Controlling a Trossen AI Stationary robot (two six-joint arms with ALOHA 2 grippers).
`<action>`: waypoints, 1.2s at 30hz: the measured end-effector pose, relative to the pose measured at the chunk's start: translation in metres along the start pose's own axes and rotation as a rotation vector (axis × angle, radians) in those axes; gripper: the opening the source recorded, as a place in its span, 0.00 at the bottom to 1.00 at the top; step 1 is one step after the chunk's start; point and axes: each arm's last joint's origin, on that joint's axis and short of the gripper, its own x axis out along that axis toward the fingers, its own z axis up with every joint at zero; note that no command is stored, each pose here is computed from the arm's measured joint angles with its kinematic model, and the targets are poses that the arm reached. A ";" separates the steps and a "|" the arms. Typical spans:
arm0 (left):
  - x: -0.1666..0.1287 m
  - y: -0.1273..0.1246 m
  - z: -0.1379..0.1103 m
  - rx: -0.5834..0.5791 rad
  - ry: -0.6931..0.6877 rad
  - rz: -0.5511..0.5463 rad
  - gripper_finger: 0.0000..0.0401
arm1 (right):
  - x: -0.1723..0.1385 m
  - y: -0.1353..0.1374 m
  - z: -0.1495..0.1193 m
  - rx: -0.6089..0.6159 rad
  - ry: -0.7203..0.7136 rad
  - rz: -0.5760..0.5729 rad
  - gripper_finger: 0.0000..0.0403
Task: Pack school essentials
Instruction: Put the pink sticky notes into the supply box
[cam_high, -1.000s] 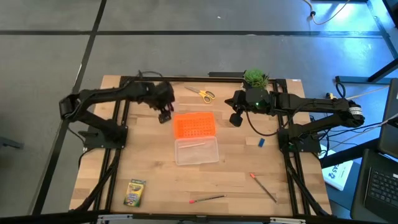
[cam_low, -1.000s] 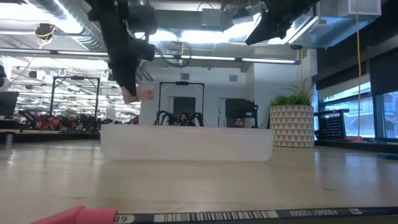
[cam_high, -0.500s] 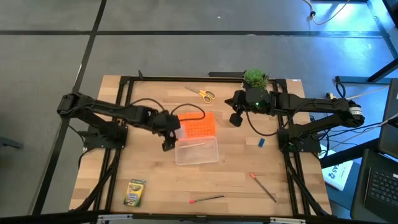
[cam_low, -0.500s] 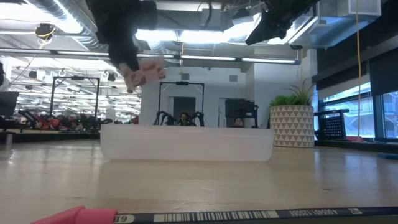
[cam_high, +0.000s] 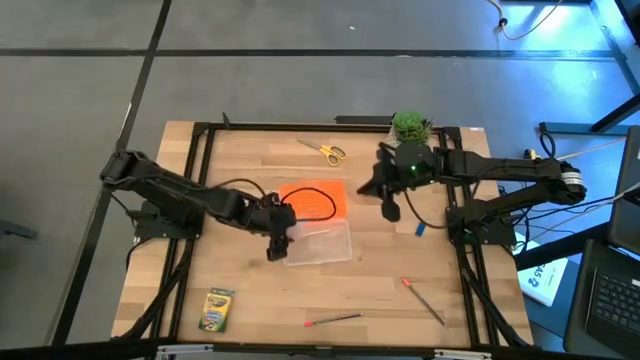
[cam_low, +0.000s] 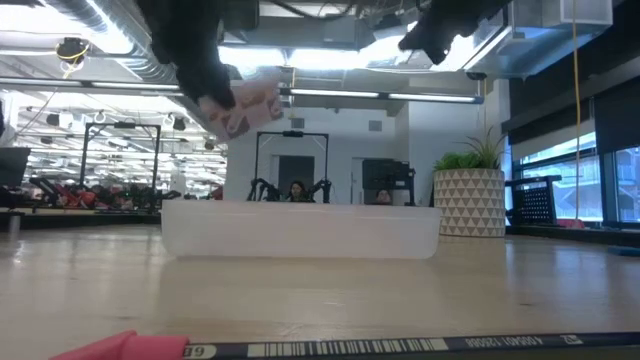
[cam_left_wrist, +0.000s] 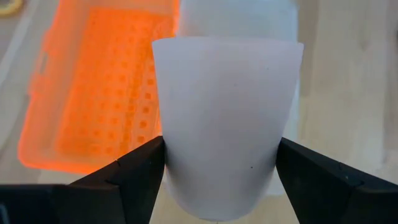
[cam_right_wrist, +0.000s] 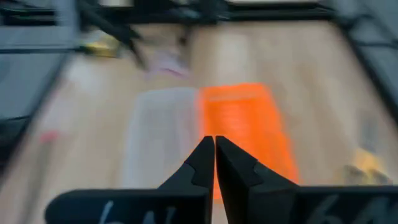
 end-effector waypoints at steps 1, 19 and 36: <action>0.005 -0.002 -0.001 0.006 0.010 0.007 0.71 | 0.000 0.002 0.001 -0.015 -0.009 0.050 0.05; 0.071 -0.013 -0.017 0.049 0.177 0.063 0.71 | -0.001 0.011 -0.001 -0.126 -0.019 0.305 0.05; 0.072 -0.022 -0.017 0.031 0.147 0.026 0.71 | -0.001 0.011 0.000 -0.126 -0.027 0.304 0.05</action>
